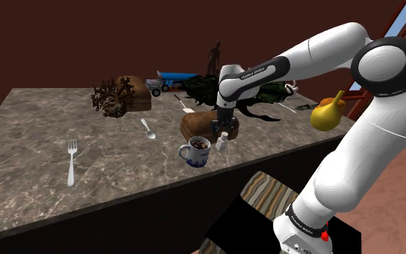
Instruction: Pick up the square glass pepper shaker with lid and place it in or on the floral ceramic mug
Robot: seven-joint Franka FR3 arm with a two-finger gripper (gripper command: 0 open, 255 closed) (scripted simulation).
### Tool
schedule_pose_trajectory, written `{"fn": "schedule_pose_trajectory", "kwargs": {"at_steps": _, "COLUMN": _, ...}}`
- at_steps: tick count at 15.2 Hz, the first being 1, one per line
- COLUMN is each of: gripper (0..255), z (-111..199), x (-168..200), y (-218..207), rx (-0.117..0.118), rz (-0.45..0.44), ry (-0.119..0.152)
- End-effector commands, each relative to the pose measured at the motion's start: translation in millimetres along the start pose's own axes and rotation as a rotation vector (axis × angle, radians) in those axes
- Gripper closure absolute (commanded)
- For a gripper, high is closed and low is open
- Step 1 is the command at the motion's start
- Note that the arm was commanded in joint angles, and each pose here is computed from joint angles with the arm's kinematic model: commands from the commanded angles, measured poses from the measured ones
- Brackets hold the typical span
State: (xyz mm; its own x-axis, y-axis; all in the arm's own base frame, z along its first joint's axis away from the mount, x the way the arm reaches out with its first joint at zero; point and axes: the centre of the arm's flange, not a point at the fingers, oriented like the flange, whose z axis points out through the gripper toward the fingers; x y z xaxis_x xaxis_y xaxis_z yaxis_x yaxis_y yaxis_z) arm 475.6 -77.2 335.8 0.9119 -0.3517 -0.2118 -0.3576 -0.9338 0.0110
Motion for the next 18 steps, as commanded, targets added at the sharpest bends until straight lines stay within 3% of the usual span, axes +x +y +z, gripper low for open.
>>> {"fn": "schedule_pose_trajectory", "kwargs": {"at_steps": 1, "gripper": 255, "z": -0.4, "x": -0.3, "y": -2.5, "rx": -0.002, "rz": -0.005, "ry": -0.006}}
{"fn": "schedule_pose_trajectory", "kwargs": {"at_steps": 18, "gripper": 255, "z": -88.1, "x": -19.3, "y": -1.5, "rx": -0.002, "rz": -0.005, "ry": -0.006}}
